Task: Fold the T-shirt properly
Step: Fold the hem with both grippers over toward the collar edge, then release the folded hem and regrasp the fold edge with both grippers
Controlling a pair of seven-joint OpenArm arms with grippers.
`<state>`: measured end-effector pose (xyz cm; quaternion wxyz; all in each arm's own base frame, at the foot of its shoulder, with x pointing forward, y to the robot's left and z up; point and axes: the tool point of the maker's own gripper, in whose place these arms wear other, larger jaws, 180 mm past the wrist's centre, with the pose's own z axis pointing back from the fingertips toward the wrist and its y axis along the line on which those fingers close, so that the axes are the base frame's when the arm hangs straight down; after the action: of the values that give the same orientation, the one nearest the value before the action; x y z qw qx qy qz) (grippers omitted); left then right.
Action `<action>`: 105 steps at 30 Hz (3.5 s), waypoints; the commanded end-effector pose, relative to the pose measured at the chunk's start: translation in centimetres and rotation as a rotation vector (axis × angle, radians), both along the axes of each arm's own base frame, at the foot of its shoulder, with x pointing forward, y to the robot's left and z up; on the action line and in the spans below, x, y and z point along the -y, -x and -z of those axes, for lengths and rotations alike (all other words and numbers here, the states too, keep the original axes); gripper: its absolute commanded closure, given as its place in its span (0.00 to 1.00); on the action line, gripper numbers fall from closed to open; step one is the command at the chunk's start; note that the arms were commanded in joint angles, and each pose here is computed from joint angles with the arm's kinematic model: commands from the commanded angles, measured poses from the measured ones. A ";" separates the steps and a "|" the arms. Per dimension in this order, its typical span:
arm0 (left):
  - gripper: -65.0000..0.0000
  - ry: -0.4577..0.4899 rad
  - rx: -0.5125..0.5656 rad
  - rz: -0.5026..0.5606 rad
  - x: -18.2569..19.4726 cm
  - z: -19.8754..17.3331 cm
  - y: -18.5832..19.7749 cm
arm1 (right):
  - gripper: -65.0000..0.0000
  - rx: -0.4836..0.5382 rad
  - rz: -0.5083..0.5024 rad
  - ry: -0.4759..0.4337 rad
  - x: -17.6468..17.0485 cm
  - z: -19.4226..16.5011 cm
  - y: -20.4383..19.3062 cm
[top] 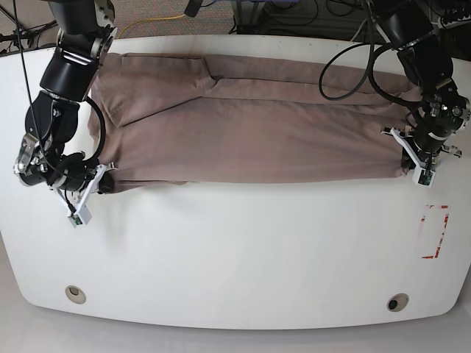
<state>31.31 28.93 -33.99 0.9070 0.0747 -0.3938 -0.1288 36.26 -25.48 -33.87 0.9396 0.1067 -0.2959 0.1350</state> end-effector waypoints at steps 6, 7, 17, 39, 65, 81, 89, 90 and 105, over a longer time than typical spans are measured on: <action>1.00 -0.056 0.040 0.001 -0.7 -1.8 0.5 | 1.00 0.038 -0.003 0.137 1.8 -2.5 2.2; 1.00 -0.058 0.037 0.003 -0.7 -1.7 0.7 | 1.00 0.030 -0.008 0.146 1.7 -2.3 2.7; 1.00 -0.057 0.027 0.004 -0.7 -1.3 1.1 | 1.00 0.002 -0.057 0.195 -0.1 -0.9 7.3; 1.00 -0.107 -0.028 0.044 -1.3 -0.6 2.3 | 0.93 -0.086 -0.022 -0.002 -1.5 1.9 15.7; 0.38 -0.106 0.058 0.103 -1.3 -6.4 3.4 | 0.40 -0.124 -0.021 -0.022 -2.2 2.8 17.2; 0.38 0.045 -0.056 -0.095 -6.4 -1.6 4.7 | 0.40 -0.093 -0.018 -0.035 -2.6 2.4 16.2; 0.38 0.161 -0.070 -0.112 -5.2 0.7 3.8 | 0.40 -0.090 -0.018 -0.043 -2.9 2.4 16.1; 0.38 0.168 -0.071 -0.115 -5.2 0.8 3.7 | 0.40 -0.092 -0.018 -0.043 -2.9 2.4 16.1; 0.87 0.253 -0.136 -0.141 -5.9 3.4 2.3 | 0.41 -0.101 -0.013 -0.062 -3.5 2.8 16.5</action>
<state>27.84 34.23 -38.77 0.9474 -0.0285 -0.3187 -0.0106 19.14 -22.36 -37.44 0.9546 0.1405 -0.2311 0.1248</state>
